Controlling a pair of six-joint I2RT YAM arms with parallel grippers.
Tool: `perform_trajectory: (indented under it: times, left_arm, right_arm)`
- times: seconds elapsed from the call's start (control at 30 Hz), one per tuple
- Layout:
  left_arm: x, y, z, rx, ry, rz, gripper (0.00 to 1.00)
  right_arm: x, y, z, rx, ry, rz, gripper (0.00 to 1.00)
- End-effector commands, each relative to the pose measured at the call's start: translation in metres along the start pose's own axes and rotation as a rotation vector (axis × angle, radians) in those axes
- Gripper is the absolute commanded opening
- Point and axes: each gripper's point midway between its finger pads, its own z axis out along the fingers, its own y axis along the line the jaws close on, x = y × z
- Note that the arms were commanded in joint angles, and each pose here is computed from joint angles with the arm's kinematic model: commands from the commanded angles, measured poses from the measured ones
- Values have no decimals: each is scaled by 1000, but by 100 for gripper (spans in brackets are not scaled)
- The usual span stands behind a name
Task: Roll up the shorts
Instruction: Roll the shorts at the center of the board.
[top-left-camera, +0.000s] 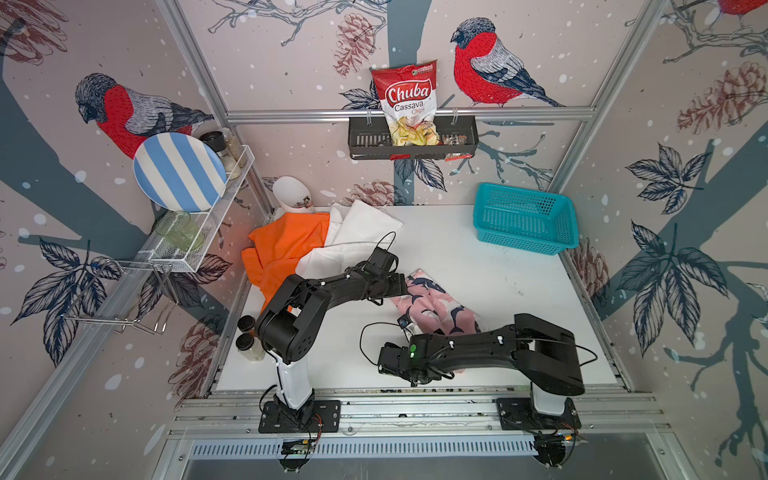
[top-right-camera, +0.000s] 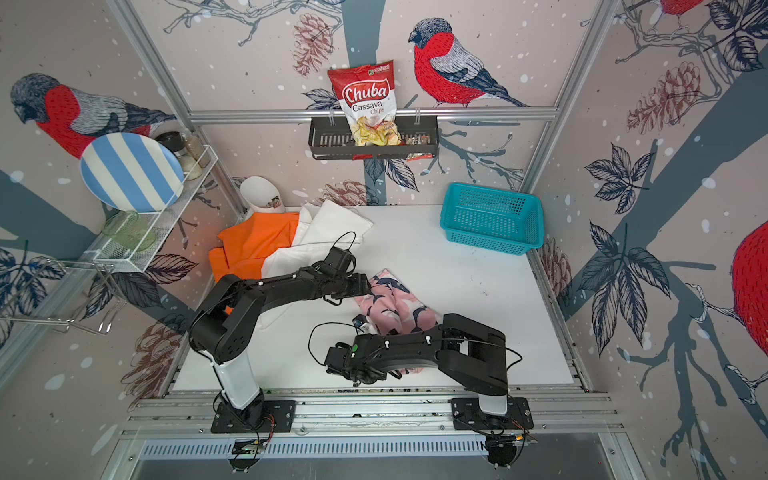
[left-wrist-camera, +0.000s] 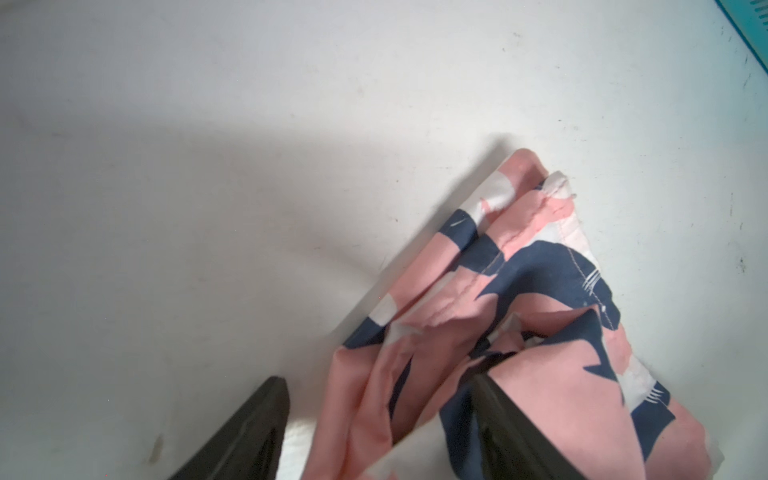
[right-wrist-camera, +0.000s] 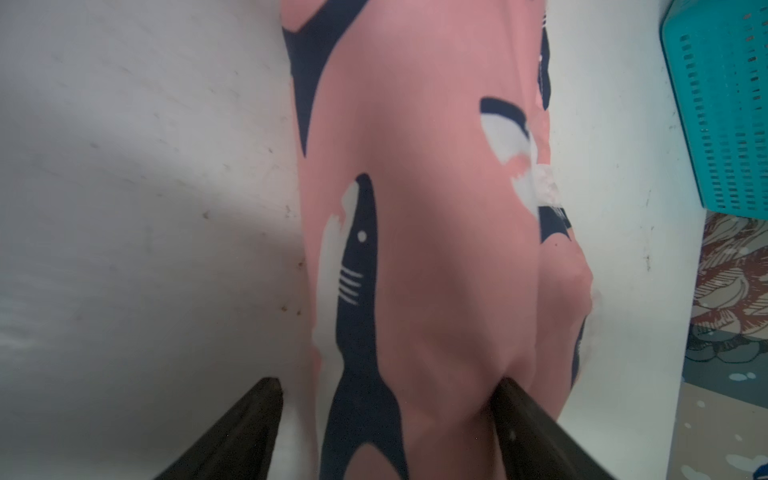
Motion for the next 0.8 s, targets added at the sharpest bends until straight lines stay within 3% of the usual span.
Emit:
perform_trajectory:
  times: [0.0,0.1,0.2,0.33,0.53,0.77]
  left_arm:
    - [35,33,4,-98,127,-33,74]
    - [30,36,1,-96,113,-41,74]
    - [33,44,-3,-110,112,-48,74]
    - [23,44,-18,-114,70,-50,75]
    - [4,44,-55,-145,-5,-39,77]
    - [-6,46,-93,-160,-63,-37,78]
  right_arm:
    - [6,-11,18,79,12,-57,80]
    - [11,-11,33,71,31,-63,68]
    - [11,-7,37,21,33,-54,44]
    - [-4,15,19,-187,8,6,26]
    - [-37,47,-35,-686,-33,181,18]
    - [-61,38,-70,-1256,-55,440,19]
